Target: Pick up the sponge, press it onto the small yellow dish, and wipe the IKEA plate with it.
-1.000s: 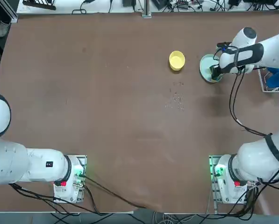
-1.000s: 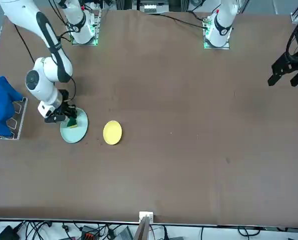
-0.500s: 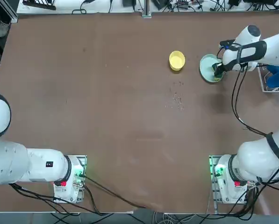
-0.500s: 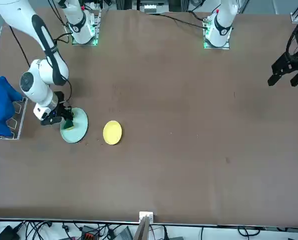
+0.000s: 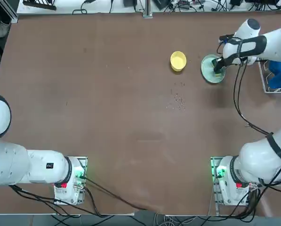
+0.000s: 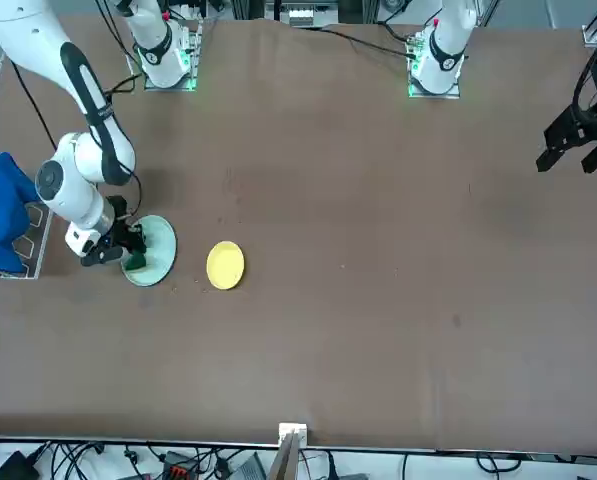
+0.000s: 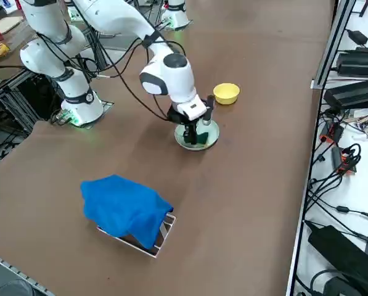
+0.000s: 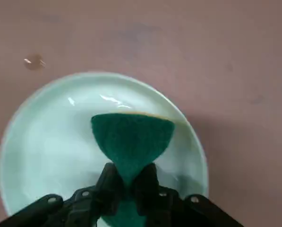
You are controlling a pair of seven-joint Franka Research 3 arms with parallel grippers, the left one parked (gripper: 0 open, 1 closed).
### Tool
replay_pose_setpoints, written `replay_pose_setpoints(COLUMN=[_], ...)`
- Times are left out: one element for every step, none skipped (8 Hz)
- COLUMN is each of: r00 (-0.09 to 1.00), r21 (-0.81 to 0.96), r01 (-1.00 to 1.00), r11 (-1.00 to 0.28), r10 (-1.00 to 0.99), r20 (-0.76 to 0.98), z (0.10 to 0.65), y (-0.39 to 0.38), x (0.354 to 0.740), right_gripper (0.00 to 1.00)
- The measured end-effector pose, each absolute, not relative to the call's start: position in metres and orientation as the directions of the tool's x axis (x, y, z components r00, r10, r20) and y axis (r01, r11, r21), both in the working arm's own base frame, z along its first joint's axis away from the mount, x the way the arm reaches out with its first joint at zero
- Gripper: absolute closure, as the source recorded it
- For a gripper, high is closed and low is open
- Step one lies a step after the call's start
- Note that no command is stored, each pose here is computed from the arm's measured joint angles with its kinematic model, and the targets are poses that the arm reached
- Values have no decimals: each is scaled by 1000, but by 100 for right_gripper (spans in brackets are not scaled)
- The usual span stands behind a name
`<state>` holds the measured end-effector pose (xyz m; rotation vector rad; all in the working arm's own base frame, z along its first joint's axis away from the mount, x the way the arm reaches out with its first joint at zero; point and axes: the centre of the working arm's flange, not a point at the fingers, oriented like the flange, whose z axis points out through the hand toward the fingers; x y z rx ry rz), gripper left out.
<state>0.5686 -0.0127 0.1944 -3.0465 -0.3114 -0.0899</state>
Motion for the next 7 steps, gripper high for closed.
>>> replay_pose_setpoints(r00=[977, 979, 982, 985, 986, 988, 990], r21=[-86, -100, -110, -116, -118, -114, -107], r01=[206, 199, 186, 173, 165, 154, 144], r11=[-975, -975, -976, -978, -979, -982, -984], r10=[200, 193, 181, 171, 164, 154, 144], r20=[69, 65, 50, 31, 19, 10, 1], z=[195, 195, 197, 201, 211, 226, 247], y=[1, 16, 28, 36, 42, 44, 49], x=[575, 580, 582, 585, 589, 593, 593], right_gripper=[81, 81, 81, 81, 81, 81, 81])
